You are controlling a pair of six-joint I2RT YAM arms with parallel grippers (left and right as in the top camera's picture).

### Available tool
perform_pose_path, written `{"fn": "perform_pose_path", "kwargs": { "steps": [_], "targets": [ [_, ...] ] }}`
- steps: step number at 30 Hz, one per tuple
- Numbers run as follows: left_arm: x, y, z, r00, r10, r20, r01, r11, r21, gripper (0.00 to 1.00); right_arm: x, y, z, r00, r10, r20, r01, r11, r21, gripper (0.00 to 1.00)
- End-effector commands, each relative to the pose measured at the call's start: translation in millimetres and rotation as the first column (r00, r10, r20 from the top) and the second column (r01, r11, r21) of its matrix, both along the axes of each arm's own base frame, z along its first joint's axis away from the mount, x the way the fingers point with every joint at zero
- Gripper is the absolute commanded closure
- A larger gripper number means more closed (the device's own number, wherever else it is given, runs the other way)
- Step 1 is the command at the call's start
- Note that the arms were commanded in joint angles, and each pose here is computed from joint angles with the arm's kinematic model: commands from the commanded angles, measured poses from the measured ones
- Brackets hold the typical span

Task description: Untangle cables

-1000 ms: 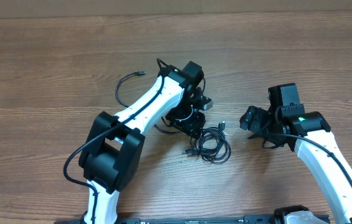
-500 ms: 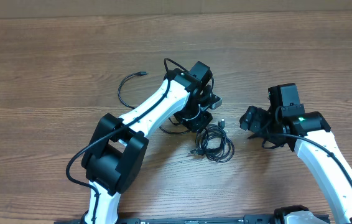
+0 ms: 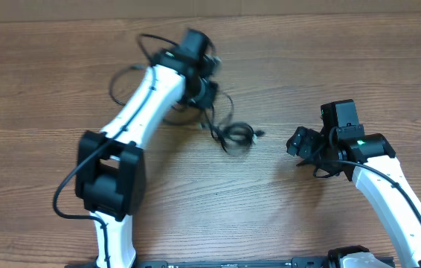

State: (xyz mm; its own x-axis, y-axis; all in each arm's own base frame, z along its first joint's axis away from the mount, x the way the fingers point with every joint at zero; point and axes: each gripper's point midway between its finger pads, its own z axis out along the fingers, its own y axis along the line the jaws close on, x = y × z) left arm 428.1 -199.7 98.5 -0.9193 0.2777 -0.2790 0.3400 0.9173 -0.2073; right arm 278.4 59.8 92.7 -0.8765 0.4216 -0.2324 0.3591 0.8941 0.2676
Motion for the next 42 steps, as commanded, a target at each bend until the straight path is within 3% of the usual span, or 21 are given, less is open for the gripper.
{"fn": "perform_pose_path", "kwargs": {
  "steps": [1, 4, 11, 16, 25, 33, 37, 39, 42],
  "targets": [
    [9, -1, 27, 0.999, 0.036, 0.005, -0.035, 0.992, -0.124, 0.87, 5, 1, 6, 1.000, -0.002, 0.020, 0.002, 1.000, 0.006, 0.14],
    [1, 0, 24, 0.999, 0.032, -0.039, -0.037, 0.989, -0.141, 0.70, 5, 1, 6, 1.000, -0.002, 0.024, 0.002, 1.000, 0.007, 0.14],
    [-21, -8, 20, 0.994, -0.001, -0.107, -0.012, 0.992, -0.123, 0.59, 7, 1, 7, 1.000, -0.002, 0.030, 0.002, 1.000, 0.007, 0.14],
    [-42, -19, 16, 0.986, -0.098, -0.132, 0.087, 0.993, -0.086, 0.44, 7, 1, 7, 1.000, -0.002, 0.031, 0.002, 1.000, 0.008, 0.14],
    [-46, -21, 4, 0.987, -0.128, -0.095, 0.136, 0.988, 0.076, 0.37, 7, 1, 7, 1.000, -0.002, 0.031, 0.002, 1.000, 0.008, 0.14],
    [-55, -30, -38, 0.972, -0.152, -0.180, 0.176, 0.976, 0.128, 0.44, 7, 1, 7, 1.000, -0.003, 0.031, 0.002, 1.000, 0.008, 0.13],
    [-59, -28, -60, 0.962, -0.146, -0.232, 0.185, 0.971, 0.153, 0.65, 14, 12, 11, 0.998, 0.016, 0.062, -0.020, 0.998, 0.062, 0.13],
    [-57, -22, -63, 0.966, -0.117, -0.230, 0.163, 0.969, 0.188, 0.93, 21, 22, 18, 0.994, 0.035, 0.100, -0.046, 0.992, 0.116, 0.13],
    [-54, -16, -59, 0.972, -0.057, -0.228, 0.106, 0.972, 0.208, 0.96, 34, 37, 28, 0.984, 0.062, 0.167, -0.093, 0.978, 0.188, 0.14]
  ]
}}
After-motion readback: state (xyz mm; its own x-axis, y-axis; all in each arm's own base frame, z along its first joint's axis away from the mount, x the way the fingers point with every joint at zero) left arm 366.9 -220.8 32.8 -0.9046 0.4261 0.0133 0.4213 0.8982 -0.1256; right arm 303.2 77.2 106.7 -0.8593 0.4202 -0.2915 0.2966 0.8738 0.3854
